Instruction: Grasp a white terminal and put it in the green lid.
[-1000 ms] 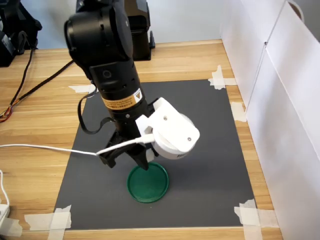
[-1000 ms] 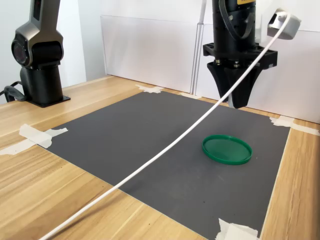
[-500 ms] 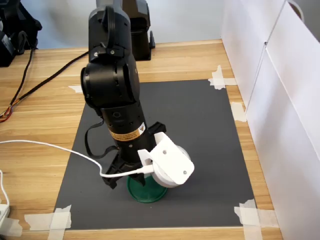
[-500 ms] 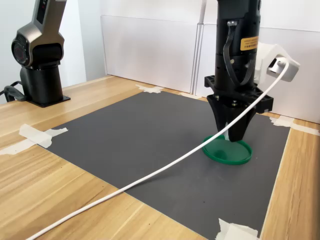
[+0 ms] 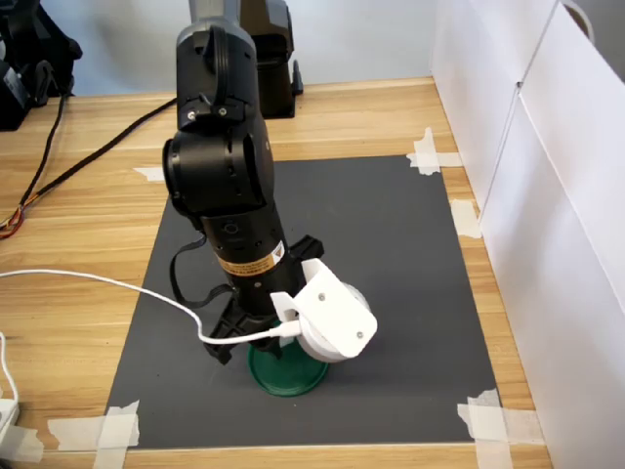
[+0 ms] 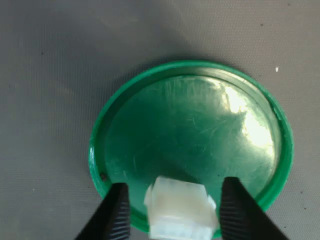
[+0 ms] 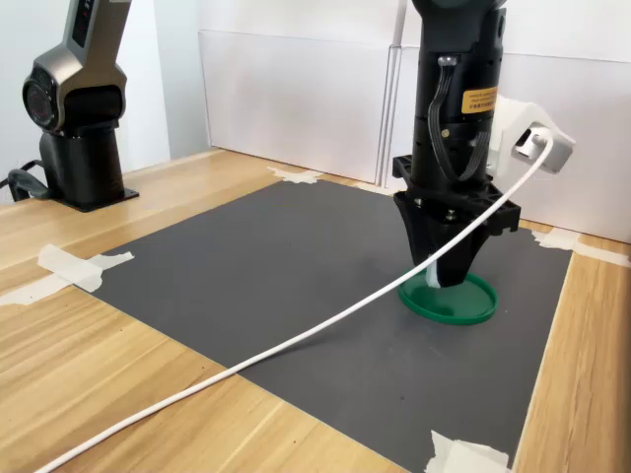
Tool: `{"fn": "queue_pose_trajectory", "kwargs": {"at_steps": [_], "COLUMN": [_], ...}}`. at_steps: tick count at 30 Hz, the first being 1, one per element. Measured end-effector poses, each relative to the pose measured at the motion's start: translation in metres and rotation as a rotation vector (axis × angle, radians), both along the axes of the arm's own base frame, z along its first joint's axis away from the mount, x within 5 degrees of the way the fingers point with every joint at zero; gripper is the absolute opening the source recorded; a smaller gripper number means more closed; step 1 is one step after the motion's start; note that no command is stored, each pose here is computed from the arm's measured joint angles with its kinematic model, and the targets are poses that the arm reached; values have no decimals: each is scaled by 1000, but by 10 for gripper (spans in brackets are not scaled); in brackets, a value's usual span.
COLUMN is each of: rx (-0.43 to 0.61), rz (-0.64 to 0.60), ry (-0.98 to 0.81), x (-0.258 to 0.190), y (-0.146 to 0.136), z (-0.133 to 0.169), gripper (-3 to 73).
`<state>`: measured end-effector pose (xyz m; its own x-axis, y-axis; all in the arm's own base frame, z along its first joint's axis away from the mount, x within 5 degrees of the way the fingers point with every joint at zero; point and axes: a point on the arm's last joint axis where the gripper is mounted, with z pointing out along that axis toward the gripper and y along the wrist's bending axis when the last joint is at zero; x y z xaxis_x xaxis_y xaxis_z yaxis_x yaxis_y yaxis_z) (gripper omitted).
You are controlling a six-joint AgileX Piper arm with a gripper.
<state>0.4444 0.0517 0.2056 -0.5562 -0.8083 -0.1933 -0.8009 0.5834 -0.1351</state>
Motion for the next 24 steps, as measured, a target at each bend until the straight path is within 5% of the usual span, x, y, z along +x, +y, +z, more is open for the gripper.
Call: {"fn": "queue_pose_trajectory", "kwargs": {"at_steps": [9, 14, 19, 24], "rx": [-26, 79, 235, 257], "rz": [7, -45, -155, -232], "ry": [-44, -203, -404, -584], "x": [1, -5, -28, -65], "y": [-2, -3, -22, -43], "z": [7, 55, 121, 158], "gripper": [526, 498, 354, 125]}}
